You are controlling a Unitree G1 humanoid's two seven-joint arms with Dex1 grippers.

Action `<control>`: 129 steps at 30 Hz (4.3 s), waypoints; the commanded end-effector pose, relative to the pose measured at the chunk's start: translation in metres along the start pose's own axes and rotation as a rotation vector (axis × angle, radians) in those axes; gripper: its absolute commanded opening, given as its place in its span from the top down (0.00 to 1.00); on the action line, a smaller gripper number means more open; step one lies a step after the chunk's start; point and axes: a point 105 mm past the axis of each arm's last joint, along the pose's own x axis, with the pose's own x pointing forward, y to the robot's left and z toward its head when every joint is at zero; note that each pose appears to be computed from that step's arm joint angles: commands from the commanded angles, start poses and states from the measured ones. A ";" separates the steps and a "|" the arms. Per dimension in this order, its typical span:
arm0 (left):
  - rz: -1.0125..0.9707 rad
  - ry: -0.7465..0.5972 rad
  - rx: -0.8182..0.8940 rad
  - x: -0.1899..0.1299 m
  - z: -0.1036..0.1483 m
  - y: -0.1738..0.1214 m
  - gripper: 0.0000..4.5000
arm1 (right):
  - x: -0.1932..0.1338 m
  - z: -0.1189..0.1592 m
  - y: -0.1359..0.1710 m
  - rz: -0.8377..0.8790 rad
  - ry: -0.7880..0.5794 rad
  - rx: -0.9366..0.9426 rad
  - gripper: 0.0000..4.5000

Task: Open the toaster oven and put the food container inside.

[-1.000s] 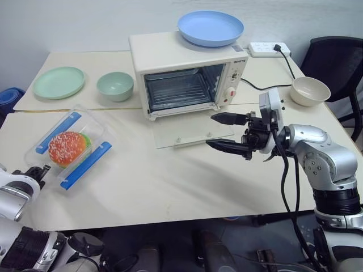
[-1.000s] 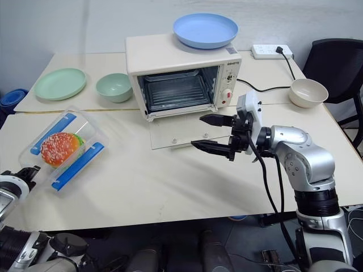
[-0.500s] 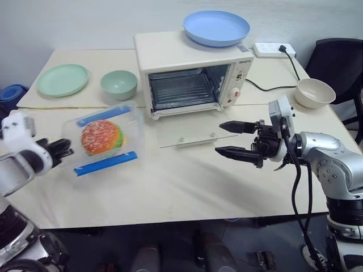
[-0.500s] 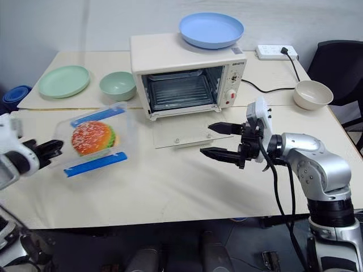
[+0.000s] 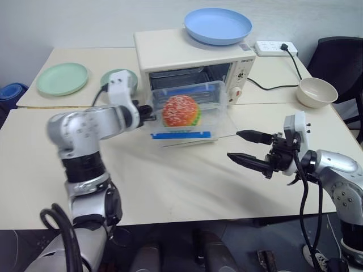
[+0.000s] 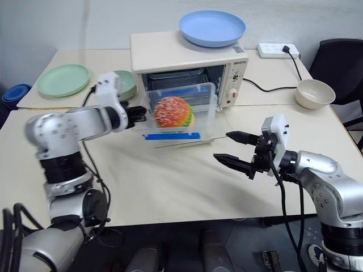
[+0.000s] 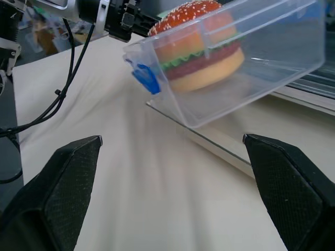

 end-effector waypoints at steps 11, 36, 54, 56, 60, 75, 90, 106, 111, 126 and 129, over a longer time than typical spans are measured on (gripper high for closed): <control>-0.074 -0.135 0.016 0.003 0.022 -0.012 0.37 | -0.012 0.006 -0.004 -0.133 -0.014 -0.068 0.00; -0.655 -0.069 0.633 -0.022 -0.053 -0.011 1.00 | 0.061 -0.033 -0.036 -0.196 0.133 -0.117 0.99; -0.522 -0.208 0.547 0.011 -0.030 -0.027 1.00 | 0.115 -0.006 -0.086 -0.386 0.017 -0.199 0.99; -0.454 -0.240 0.539 0.017 -0.020 -0.018 1.00 | 0.122 -0.001 -0.091 -0.404 -0.001 -0.201 0.99; -0.328 -0.316 0.489 0.029 0.004 -0.002 1.00 | 0.136 0.003 -0.098 -0.419 -0.025 -0.193 0.99; -0.627 -0.360 0.506 -0.061 0.013 0.005 1.00 | 0.132 0.011 -0.094 -0.385 -0.087 -0.200 0.99; -0.645 -0.178 0.602 -0.181 0.014 0.056 0.27 | 0.024 -0.056 -0.048 -0.402 0.138 -0.040 1.00; -0.544 -0.222 0.707 -0.178 0.027 0.066 0.01 | 0.078 -0.044 -0.081 -0.421 0.027 -0.064 1.00; -0.530 -0.223 0.703 -0.176 0.027 0.072 0.01 | 0.060 0.016 -0.080 -0.369 -0.081 -0.118 1.00; -0.527 -0.221 0.717 -0.188 0.027 0.080 0.00 | -0.033 0.087 -0.045 -0.109 0.018 -0.130 0.00; -0.535 -0.226 0.717 -0.192 0.029 0.079 0.00 | -0.038 0.086 -0.042 -0.094 0.034 -0.132 0.00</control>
